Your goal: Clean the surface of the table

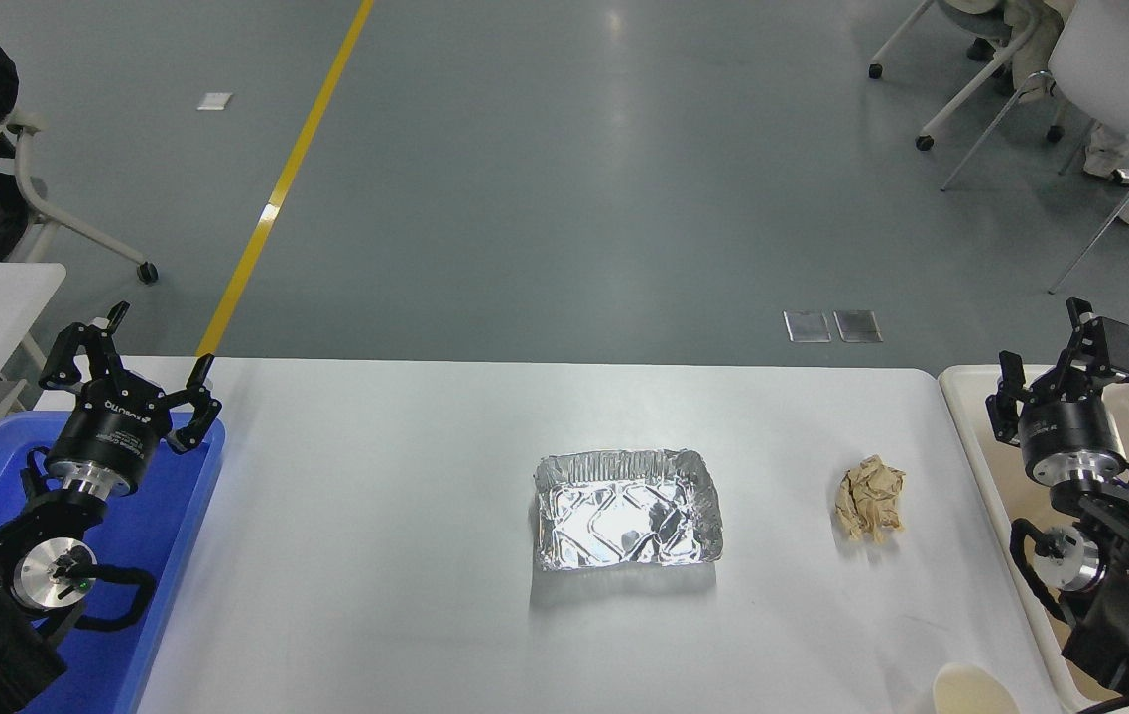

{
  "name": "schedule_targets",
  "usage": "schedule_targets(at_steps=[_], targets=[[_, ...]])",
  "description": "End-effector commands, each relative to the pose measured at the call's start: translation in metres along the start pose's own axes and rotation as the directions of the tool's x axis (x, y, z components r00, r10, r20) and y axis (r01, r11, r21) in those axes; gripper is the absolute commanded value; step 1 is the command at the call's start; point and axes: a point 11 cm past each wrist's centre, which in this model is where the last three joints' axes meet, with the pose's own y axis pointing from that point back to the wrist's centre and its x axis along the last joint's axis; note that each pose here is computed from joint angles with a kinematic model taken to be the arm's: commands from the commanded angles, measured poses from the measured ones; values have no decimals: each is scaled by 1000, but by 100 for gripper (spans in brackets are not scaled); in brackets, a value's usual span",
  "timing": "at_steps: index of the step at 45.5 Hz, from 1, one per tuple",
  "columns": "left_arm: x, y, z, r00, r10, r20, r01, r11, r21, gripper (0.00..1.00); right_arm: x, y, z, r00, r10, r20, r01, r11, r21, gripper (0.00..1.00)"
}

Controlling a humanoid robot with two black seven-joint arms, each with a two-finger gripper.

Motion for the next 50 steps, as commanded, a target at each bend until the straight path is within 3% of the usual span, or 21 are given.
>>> schedule_targets(at_steps=[1, 50], targets=[[0, 0, 0, 1000, 1, 1, -1, 1000, 0, 100, 4, 0, -1, 1000, 5, -8, -5, 1000, 0, 99], [0, 0, 0, 1000, 0, 0, 0, 1000, 0, 100, 24, -18, -35, 998, 37, -49, -34, 997, 62, 99]])
